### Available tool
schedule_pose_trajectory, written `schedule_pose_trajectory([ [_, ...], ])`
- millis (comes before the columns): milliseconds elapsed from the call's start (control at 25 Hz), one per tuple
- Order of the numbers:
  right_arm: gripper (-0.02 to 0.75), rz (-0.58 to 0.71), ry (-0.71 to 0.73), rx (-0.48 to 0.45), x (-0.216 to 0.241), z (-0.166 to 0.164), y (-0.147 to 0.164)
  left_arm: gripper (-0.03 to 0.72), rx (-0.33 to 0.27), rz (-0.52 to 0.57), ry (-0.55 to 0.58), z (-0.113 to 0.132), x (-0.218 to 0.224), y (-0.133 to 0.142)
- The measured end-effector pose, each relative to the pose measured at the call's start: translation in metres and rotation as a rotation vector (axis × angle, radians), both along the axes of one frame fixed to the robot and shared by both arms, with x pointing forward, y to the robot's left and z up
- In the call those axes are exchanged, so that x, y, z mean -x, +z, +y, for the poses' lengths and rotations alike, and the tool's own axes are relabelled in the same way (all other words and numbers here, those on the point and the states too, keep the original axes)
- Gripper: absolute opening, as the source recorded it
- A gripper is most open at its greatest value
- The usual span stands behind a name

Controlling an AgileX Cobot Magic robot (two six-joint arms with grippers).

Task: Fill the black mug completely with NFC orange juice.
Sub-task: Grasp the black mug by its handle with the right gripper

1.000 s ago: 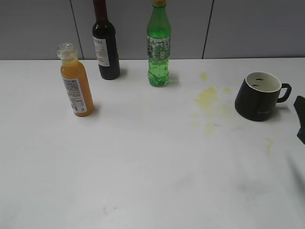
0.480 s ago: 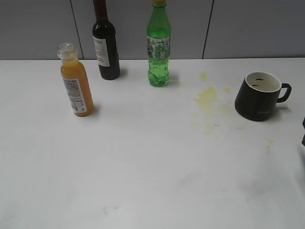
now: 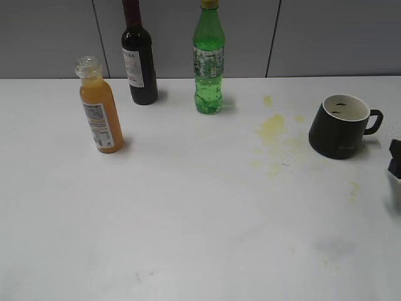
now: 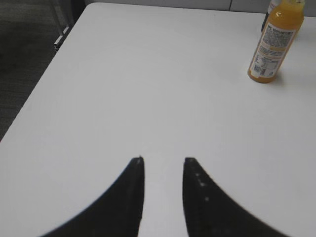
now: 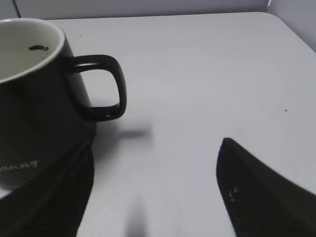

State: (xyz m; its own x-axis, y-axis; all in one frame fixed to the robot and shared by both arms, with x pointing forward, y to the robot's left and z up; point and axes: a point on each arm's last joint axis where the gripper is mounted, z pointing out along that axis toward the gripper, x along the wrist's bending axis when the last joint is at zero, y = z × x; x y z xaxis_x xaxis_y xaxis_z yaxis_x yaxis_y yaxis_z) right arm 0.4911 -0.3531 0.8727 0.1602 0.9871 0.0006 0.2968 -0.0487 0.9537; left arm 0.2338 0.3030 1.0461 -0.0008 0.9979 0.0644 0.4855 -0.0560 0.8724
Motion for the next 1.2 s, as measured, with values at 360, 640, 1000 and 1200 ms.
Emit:
schedule_pose_trajectory([
  [360, 0.586, -0.015, 0.057, 0.007, -0.037, -0.005, -0.019, 0.219, 0.000, 0.000, 0.000, 0.000, 0.000, 0.000],
  [640, 0.586, -0.051, 0.083, 0.020, -0.057, -0.008, -0.022, 0.219, 0.000, 0.000, 0.000, 0.000, 0.000, 0.000],
  [1000, 0.586, -0.084, 0.110, 0.042, -0.072, -0.015, -0.023, 0.219, 0.000, 0.000, 0.000, 0.000, 0.000, 0.000],
  [1200, 0.586, -0.075, 0.141, 0.042, -0.076, -0.014, -0.030, 0.219, 0.000, 0.000, 0.000, 0.000, 0.000, 0.000],
])
